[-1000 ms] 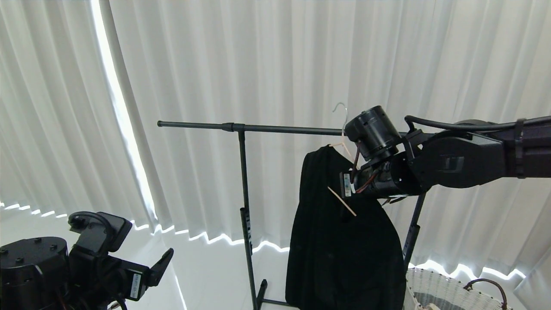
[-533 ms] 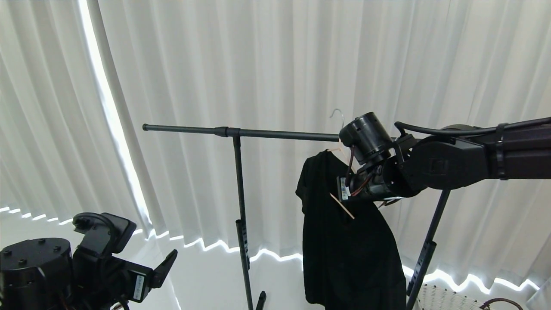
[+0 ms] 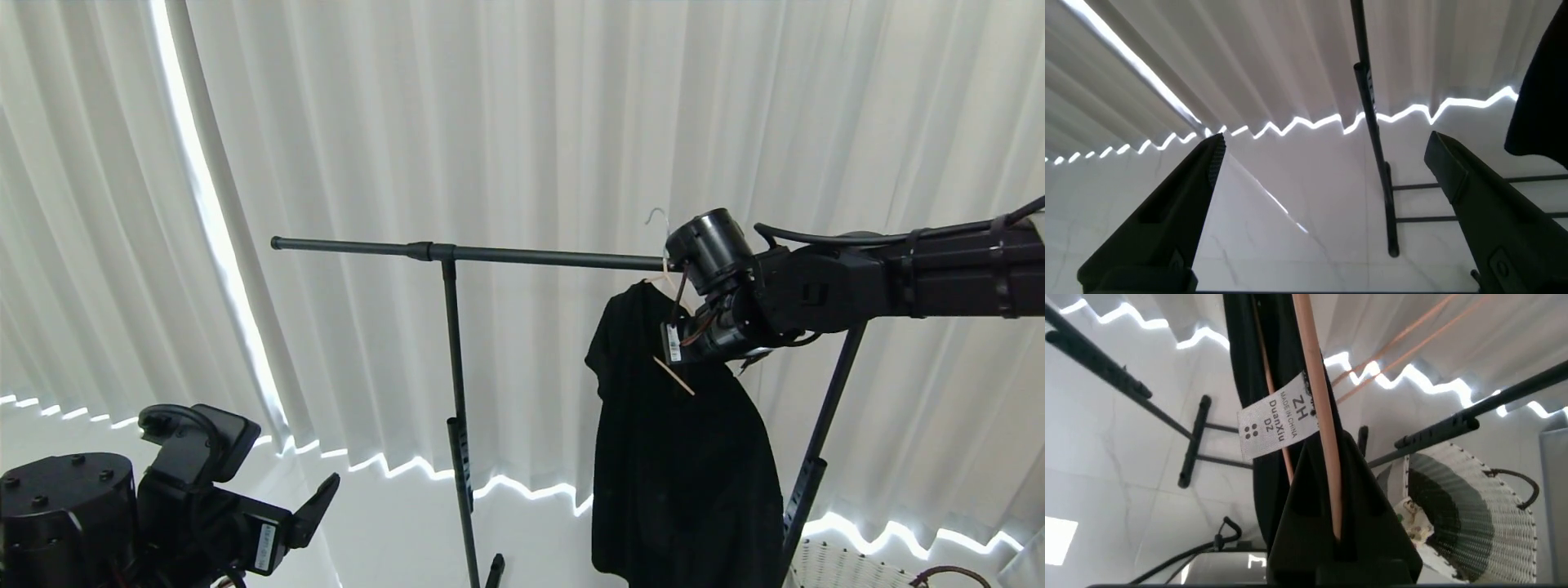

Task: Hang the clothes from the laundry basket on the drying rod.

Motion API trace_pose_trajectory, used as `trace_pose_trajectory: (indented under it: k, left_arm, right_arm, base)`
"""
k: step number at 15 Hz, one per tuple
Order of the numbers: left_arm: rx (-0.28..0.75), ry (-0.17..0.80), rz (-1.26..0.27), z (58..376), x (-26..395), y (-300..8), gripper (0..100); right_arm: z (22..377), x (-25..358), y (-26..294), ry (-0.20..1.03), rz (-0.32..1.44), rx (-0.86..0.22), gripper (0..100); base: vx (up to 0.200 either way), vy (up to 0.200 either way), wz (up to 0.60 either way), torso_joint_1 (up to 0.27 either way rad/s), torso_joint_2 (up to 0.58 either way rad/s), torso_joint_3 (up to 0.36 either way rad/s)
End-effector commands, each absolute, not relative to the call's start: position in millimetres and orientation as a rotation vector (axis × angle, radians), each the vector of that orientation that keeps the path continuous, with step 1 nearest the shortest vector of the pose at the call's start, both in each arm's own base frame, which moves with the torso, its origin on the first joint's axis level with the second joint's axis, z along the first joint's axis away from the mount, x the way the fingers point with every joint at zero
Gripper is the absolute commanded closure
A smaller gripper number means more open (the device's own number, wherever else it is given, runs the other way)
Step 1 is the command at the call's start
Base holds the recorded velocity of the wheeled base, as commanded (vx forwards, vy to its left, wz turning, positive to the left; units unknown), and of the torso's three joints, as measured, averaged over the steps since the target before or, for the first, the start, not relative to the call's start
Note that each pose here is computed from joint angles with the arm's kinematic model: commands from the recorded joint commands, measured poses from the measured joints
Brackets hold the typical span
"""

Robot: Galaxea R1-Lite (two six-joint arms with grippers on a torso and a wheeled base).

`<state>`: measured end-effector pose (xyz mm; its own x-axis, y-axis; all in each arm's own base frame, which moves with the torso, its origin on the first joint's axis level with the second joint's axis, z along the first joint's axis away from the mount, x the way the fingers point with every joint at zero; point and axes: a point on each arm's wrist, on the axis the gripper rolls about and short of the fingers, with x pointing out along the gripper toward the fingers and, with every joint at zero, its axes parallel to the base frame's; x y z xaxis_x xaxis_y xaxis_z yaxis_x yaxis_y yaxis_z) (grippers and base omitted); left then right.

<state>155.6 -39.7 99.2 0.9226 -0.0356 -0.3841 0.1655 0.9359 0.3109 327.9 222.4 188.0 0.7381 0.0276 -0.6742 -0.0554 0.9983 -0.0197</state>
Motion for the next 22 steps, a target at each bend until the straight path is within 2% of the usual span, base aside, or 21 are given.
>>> trace_pose_trajectory:
  k: [1,4,12,22]
  left_arm:
    - [0.341,0.369,-0.109,102,153,-39,0]
    - [0.344,0.374,-0.123,100,152,-41,0]
    - [0.349,0.371,-0.150,100,151,-46,0]
    - [0.354,0.378,-0.150,98,149,-45,0]
  right_arm:
    - [176,343,225,0.751,0.030,-0.046,100]
    - [174,341,231,0.756,0.042,-0.054,100]
    - [166,344,233,0.771,0.041,-0.064,100]
    - [139,371,230,0.807,-0.006,-0.068,100]
  base:
    - [0.000,0.000,0.00,0.000,0.00,0.000]
    - [0.200,0.000,0.00,0.002,0.00,0.004]
    - [0.000,0.000,0.00,0.000,0.00,0.000]
    - [0.000,0.000,0.00,0.000,0.00,0.000]
